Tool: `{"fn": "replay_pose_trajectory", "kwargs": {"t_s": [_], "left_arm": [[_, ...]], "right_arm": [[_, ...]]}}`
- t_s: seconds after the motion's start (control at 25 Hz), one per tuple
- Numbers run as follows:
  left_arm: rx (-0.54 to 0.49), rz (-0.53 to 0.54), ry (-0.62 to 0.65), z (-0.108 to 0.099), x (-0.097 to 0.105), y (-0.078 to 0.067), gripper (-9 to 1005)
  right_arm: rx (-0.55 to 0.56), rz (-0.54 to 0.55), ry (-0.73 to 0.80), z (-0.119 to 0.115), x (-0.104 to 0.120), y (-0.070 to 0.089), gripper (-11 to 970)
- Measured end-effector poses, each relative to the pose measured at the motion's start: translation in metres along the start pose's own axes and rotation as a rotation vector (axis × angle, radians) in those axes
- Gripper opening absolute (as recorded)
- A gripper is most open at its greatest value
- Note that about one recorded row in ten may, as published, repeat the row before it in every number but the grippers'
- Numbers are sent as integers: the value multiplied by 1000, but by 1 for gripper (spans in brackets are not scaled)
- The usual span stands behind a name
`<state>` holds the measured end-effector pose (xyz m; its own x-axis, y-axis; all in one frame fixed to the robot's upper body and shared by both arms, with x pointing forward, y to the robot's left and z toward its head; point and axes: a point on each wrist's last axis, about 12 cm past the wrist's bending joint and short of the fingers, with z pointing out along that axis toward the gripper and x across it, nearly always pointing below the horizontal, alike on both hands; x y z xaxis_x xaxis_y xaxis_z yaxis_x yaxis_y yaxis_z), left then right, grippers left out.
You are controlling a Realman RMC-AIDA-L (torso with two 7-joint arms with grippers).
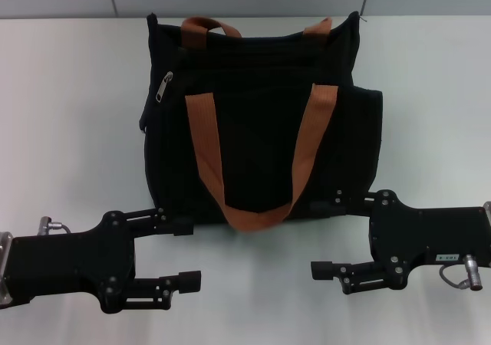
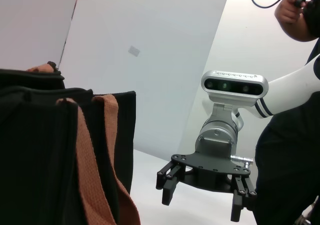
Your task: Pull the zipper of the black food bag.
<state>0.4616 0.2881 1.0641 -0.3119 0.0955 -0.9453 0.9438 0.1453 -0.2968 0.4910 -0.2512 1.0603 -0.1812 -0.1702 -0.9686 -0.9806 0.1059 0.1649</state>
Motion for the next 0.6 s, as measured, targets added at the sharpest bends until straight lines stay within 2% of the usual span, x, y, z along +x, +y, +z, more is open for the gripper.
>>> {"fn": "replay_pose_trajectory", "kwargs": {"t_s": [0.6], "left_arm": [[0, 4, 3, 0, 0, 0, 773]], "right_arm": [[-4, -5, 0, 1, -2, -1, 818]]}}
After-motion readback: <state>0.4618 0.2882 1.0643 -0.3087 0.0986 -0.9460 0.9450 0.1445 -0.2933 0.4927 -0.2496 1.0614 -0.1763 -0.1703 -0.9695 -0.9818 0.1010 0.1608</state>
